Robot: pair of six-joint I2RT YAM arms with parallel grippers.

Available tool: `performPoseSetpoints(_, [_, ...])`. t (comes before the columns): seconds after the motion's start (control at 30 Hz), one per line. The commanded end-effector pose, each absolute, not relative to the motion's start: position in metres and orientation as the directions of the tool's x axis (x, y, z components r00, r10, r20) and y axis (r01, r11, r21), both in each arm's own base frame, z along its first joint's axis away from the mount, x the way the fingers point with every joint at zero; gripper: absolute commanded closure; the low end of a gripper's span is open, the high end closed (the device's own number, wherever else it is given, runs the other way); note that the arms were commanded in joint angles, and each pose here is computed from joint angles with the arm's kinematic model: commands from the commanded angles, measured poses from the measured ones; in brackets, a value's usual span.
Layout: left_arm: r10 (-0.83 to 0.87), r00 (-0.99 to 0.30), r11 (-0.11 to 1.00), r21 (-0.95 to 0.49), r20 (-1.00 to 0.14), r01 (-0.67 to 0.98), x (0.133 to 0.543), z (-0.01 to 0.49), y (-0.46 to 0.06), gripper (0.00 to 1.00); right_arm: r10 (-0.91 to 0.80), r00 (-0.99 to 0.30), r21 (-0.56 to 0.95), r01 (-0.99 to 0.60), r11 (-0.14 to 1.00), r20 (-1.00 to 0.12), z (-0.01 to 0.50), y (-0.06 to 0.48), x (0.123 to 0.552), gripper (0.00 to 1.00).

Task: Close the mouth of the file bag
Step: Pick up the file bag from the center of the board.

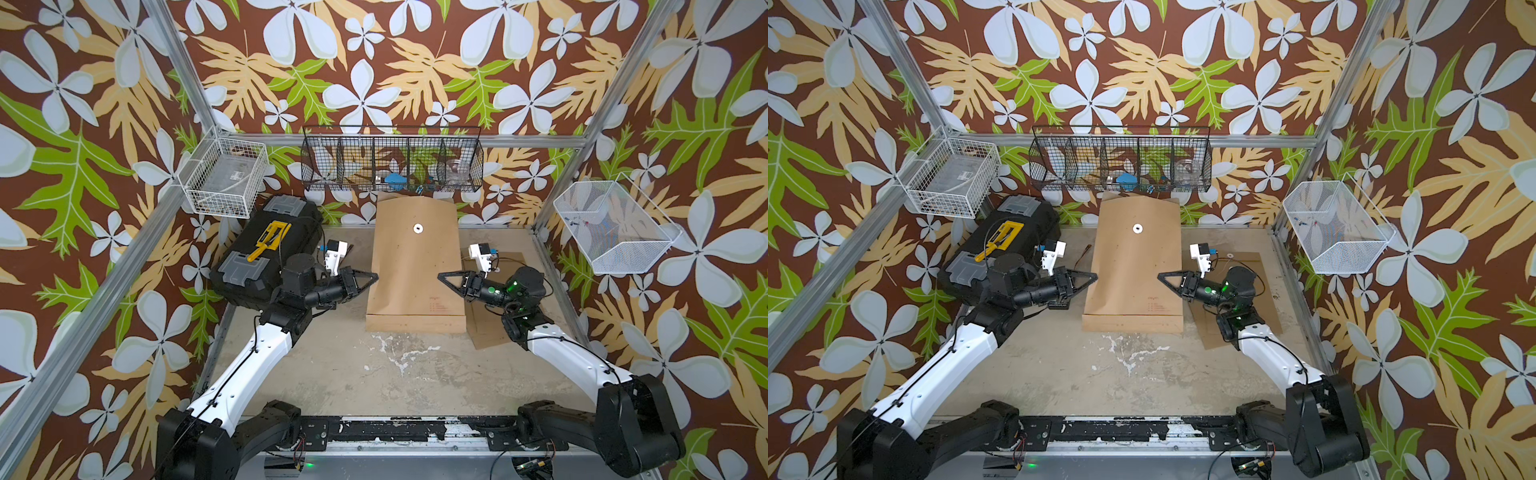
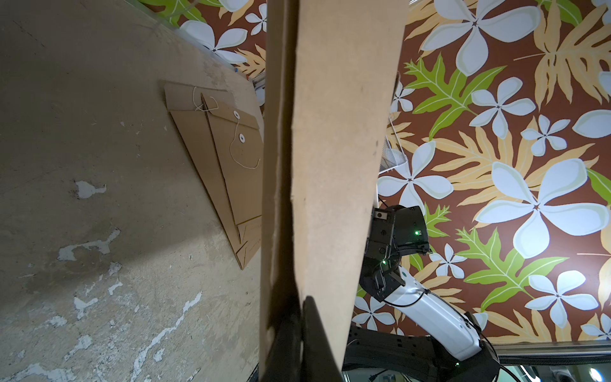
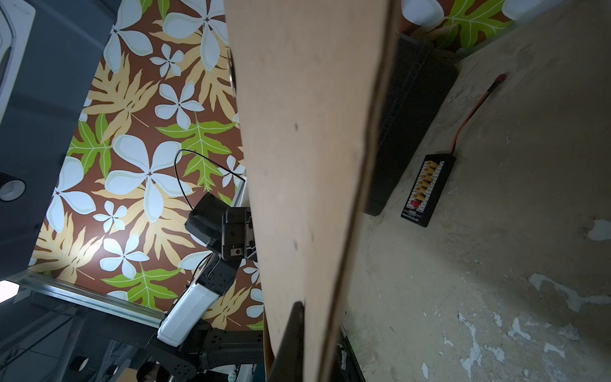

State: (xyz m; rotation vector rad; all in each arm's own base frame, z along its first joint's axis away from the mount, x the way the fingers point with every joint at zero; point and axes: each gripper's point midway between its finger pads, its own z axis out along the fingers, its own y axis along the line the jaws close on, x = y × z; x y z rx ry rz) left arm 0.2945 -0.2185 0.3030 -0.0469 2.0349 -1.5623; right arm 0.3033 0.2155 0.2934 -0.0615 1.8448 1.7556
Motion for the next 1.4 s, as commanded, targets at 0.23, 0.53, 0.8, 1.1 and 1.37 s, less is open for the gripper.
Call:
performPoseSetpoints(0.23, [-0.397,-0.838,0.171,-0.927,-0.375,0.334,0.297,0.316,-0.200,0.24,0.367,-0.774,0.854,-0.496,0.157,-0.516,0.323,0.215,0.309,1.00])
performPoseSetpoints(0.53, [-0.352,-0.860,0.180,-0.928,-0.370,0.326,0.311,0.273,-0.209,0.04,0.340,-0.771,0.838,-0.532,0.125,-0.539,0.343,0.220,0.305,1.00])
performPoseSetpoints(0.8, [-0.314,-0.831,0.076,-0.884,-0.460,0.461,0.318,0.313,-0.226,0.07,0.270,-0.795,0.836,-0.543,0.083,-0.543,0.334,0.229,0.284,1.00])
performPoseSetpoints(1.1, [-0.327,-0.804,-0.033,-0.845,-0.496,0.534,0.346,0.343,-0.228,0.32,0.243,-0.786,0.818,-0.572,0.067,-0.569,0.333,0.229,0.266,1.00])
performPoseSetpoints(1.37, [-0.371,-0.752,0.000,-0.810,-0.544,0.586,0.359,0.359,-0.217,0.56,0.236,-0.787,0.819,-0.567,0.090,-0.570,0.321,0.229,0.266,1.00])
